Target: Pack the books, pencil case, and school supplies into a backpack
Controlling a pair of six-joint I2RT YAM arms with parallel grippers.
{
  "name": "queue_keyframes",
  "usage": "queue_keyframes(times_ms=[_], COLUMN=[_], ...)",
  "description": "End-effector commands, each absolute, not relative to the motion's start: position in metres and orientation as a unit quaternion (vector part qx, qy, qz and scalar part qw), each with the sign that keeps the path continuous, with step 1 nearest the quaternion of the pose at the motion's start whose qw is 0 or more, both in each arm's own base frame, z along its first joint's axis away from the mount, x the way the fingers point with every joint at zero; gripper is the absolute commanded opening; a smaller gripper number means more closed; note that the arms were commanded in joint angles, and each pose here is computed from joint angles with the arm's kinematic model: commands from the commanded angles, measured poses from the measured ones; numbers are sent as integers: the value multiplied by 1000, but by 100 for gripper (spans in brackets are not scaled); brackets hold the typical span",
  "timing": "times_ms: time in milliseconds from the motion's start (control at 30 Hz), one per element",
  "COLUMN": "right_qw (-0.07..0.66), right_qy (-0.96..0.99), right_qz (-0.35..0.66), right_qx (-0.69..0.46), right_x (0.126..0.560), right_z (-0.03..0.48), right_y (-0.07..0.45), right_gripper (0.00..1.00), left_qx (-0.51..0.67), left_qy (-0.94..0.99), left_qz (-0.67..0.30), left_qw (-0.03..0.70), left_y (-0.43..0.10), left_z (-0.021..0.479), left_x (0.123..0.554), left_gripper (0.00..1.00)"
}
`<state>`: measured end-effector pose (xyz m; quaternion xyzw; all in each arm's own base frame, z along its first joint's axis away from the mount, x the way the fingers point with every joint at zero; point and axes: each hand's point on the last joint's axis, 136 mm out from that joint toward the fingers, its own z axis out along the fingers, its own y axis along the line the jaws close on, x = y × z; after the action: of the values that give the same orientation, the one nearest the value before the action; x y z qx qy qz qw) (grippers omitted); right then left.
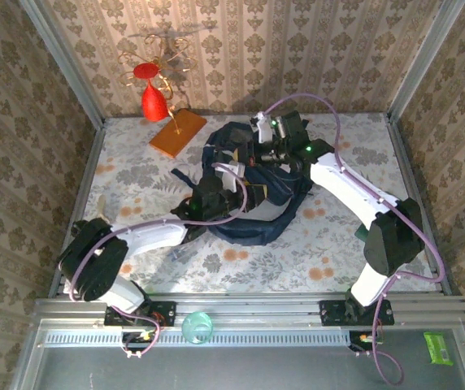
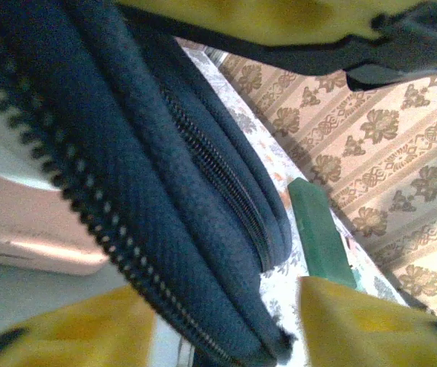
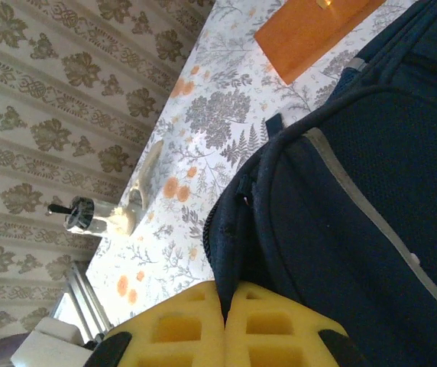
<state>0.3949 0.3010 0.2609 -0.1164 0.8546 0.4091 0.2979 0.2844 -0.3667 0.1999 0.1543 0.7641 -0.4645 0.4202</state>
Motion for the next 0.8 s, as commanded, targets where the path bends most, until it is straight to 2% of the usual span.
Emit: queue_keyframes(times_ms=[0,67,133,167,333,400,500,567,667,767], right_qw=[313,318,327,332,365,376,385,389,373,373], right_qy=[838,840,839,838,857,872,896,903,898,871], right_qz=[428,423,421,419,359,312,217,151,88,44], right_qx=[-128,-120,-111,-105,-58,-28,40,102,215,318], right_x=[391,393,395,398,408,409,402,389,365,349], right_z=[286,285,288,292,291,281,254,230,185,155], right_y=[305,299,291,285,232,198,130,71,-14,-75], right_gripper=[6,13,25,32,57,63,73,87,92,94], left_qx=[148,138,128,123,118,116,107,104,102,104], left_qy=[740,737,734,732,729,727,727,725,724,725], left_qz=[-492,-502,-510,-513,-512,-513,-509,-510,-513,-510], left_qw=[435,432,429,431,439,441,449,452,449,451], left_y=[-373,-371,-368,-366,-361,-360,-356,-354,-354,-354], left_z=[218,214,212,213,216,219,223,227,228,225], left_x=[295,297,298,299,300,300,302,303,302,302], left_gripper=[27,11,1,0,0,0,0,0,0,0])
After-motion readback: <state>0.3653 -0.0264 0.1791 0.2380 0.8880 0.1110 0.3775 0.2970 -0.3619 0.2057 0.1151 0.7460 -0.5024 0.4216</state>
